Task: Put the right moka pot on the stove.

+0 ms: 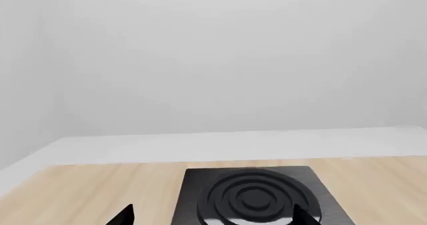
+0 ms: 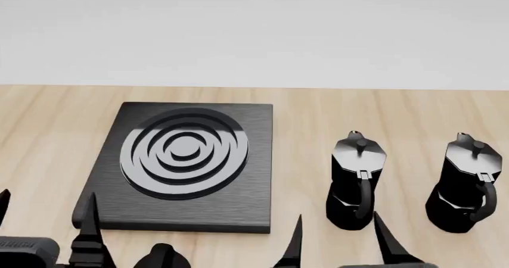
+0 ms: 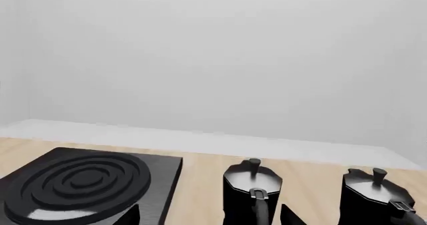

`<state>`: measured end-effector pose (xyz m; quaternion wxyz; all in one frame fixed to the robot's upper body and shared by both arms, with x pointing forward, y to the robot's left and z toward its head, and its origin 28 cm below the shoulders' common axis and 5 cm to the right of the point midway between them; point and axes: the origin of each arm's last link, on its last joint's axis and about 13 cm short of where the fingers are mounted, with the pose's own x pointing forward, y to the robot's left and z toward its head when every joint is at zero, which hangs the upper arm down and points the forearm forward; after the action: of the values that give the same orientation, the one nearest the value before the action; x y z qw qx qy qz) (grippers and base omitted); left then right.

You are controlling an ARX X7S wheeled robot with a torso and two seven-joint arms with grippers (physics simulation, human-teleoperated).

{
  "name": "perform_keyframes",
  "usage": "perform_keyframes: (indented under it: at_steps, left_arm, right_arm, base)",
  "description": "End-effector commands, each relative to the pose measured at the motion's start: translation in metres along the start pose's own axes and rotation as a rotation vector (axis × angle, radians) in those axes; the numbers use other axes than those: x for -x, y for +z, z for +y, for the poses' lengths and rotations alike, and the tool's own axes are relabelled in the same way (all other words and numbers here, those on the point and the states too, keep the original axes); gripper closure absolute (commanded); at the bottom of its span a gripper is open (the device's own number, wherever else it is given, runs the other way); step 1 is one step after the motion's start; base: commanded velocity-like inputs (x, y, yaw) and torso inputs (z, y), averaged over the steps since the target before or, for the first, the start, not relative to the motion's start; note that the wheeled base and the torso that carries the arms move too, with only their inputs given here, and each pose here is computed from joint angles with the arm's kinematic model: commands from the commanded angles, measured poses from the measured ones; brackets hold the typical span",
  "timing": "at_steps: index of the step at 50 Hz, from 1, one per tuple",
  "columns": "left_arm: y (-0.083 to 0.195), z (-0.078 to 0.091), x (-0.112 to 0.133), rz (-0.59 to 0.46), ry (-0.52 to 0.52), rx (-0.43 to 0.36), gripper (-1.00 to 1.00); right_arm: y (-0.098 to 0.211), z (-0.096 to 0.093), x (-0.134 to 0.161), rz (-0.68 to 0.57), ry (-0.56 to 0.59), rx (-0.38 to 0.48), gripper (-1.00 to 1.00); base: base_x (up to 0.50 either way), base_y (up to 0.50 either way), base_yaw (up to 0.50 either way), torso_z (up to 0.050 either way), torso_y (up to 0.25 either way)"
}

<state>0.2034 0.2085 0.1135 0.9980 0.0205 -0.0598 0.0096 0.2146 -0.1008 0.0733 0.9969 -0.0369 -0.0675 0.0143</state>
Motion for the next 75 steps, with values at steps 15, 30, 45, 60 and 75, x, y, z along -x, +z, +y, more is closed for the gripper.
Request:
perform_keyframes:
  at_steps: [15,30,45,60,75]
  left_arm:
    - [0.057,0.0,0.012,-0.125,-0.023,-0.054,-1.0]
    - [0.058,0.0,0.012,-0.126,-0.022,-0.046,-1.0]
    - [0.058,-0.001,0.013,-0.131,-0.01,-0.056,-1.0]
    - [0.057,-0.001,0.013,-0.134,-0.011,-0.06,-1.0]
    - [0.056,-0.001,0.013,-0.139,-0.011,-0.062,-1.0]
  right_arm:
    - [0.046,-0.002,-0.001,-0.095,0.007,0.027,-1.0]
    - [0.046,-0.002,-0.001,-0.097,0.005,0.027,-1.0]
    - [0.047,-0.001,-0.001,-0.106,0.012,0.022,-1.0]
    - [0.047,-0.001,-0.001,-0.112,0.012,0.028,-1.0]
    - [0.048,0.0,-0.001,-0.113,0.014,0.029,-1.0]
  base:
    - [0.0,0.0,0.0,0.0,0.0]
    - [0.0,0.0,0.0,0.0,0.0]
    - [0.0,0.0,0.0,0.0,-0.108]
    - [0.0,0.0,0.0,0.001,-0.15]
    - [0.0,0.0,0.0,0.001,-0.149]
